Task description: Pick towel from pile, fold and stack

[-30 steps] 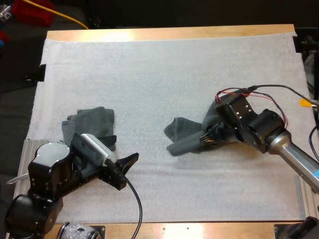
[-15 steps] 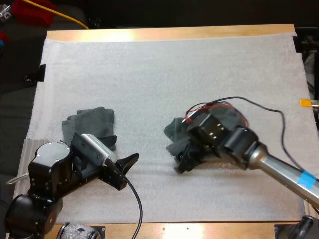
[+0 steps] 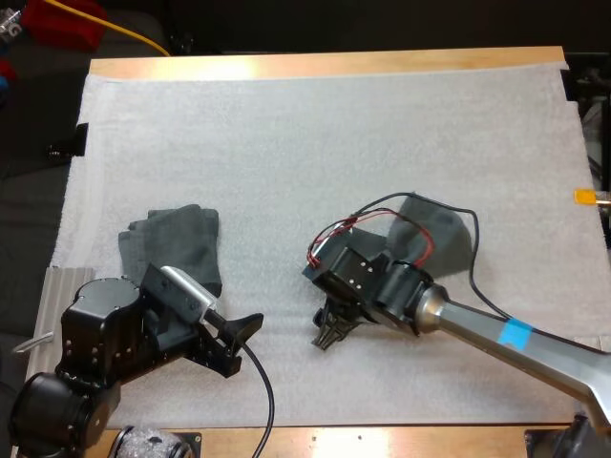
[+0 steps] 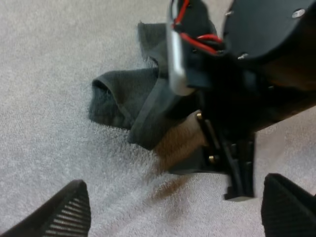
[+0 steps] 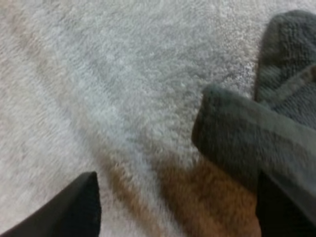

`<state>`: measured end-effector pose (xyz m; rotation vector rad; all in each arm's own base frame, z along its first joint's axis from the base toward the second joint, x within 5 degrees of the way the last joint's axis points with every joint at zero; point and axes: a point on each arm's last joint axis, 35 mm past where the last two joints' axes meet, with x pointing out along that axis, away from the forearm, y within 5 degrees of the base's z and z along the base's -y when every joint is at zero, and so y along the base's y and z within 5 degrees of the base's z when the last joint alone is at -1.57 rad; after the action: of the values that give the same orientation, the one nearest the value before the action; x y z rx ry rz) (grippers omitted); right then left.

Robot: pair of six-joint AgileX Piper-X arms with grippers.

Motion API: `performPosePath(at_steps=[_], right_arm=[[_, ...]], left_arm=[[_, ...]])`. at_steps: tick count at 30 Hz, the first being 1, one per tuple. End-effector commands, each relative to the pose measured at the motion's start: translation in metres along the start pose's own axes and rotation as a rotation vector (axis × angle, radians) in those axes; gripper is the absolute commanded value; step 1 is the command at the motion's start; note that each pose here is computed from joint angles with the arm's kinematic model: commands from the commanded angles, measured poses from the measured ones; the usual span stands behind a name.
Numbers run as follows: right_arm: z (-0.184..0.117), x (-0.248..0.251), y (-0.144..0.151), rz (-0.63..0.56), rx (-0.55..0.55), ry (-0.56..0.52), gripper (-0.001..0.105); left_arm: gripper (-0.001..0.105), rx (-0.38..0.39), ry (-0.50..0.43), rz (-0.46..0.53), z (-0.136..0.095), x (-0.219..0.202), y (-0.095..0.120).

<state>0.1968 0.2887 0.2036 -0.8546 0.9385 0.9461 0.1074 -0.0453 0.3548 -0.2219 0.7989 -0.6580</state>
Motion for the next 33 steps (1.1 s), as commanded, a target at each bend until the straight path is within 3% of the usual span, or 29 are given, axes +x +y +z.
performPosePath(at_steps=[1,7,13,18,19,21,22,33], right_arm=[[0.004,0.001,-0.001,-0.014,-0.006,-0.012,0.06],[0.005,0.025,0.0,-0.04,0.025,0.002,0.058],[0.003,0.051,-0.002,-0.172,0.111,0.058,0.055],[0.001,0.056,-0.003,-0.232,0.137,0.081,0.038],[0.0,0.056,-0.004,-0.265,0.143,0.088,0.02],[0.0,0.056,-0.005,-0.272,0.143,0.089,0.015],[0.002,0.054,-0.005,-0.277,0.145,0.081,0.001],[0.012,0.008,-0.015,-0.386,0.092,-0.003,0.001]], left_arm=[[0.07,-0.001,0.0,-0.009,0.001,-0.002,-0.002],[0.07,-0.003,0.003,-0.009,0.0,-0.002,-0.002],[0.07,-0.003,0.003,-0.009,0.0,-0.002,-0.002],[0.07,-0.006,0.01,-0.008,0.0,-0.002,-0.002],[0.07,-0.006,0.01,-0.008,0.0,-0.002,-0.002],[0.07,-0.006,0.01,-0.008,0.0,-0.002,-0.002],[0.07,-0.003,0.01,-0.008,0.0,-0.002,-0.002],[0.07,0.001,0.01,-0.008,0.0,-0.002,-0.002]])
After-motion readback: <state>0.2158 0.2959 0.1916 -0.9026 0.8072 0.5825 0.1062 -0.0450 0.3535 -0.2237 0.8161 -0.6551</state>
